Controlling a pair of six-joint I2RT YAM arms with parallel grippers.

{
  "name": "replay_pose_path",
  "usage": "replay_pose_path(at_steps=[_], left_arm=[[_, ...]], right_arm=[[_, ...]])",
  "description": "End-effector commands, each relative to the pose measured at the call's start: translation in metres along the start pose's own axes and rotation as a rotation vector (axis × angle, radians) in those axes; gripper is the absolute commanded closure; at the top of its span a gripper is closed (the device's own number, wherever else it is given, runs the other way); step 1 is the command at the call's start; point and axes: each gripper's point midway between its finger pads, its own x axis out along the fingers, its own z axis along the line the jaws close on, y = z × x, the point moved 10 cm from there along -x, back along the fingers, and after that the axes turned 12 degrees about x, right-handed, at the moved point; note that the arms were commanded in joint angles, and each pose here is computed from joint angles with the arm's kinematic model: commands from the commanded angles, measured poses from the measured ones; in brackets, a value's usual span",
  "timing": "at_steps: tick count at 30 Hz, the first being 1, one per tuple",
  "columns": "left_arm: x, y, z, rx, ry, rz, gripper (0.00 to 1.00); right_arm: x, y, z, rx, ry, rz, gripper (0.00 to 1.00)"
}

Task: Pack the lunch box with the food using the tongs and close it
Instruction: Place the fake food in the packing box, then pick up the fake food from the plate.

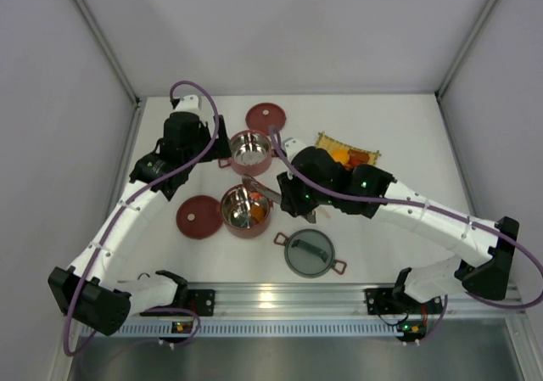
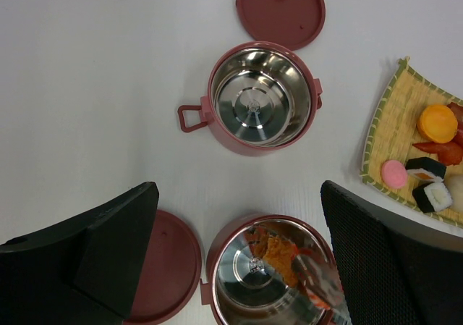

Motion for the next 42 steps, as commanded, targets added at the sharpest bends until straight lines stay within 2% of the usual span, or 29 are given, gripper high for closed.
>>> replay_pose_path(at_steps=[1, 19, 24, 28, 33, 42], left_arm=[[-0.005, -0.001, 0.0, -0.012, 0.004, -0.021, 0.01], [-0.004, 0.0, 0.001, -0.005, -0.004, -0.02, 0.01], [-0.005, -0.001, 0.001, -0.009, -0.003, -0.023, 0.01], [-0.005, -0.001, 0.001, -0.008, -0.005, -0.023, 0.01], [-0.004, -0.001, 0.001, -0.006, -0.002, -0.021, 0.01], [-0.007, -0.002, 0.0, -0.01, 0.007, -0.028, 0.01]], right_arm=[[-0.014, 0.001, 0.021, 0.012, -0.068, -0.028, 0.83], [-0.003, 0.016, 0.032, -0.017, -0.063, 0.013, 0.63], [-0.005, 0.015, 0.031, -0.019, -0.053, 0.003, 0.63], [-0.016, 0.007, 0.025, -0.015, -0.001, -0.054, 0.62], [-0.033, -0.005, 0.007, 0.033, 0.038, -0.117, 0.62], [-0.048, -0.013, -0.075, 0.165, 0.332, -0.205, 0.62]])
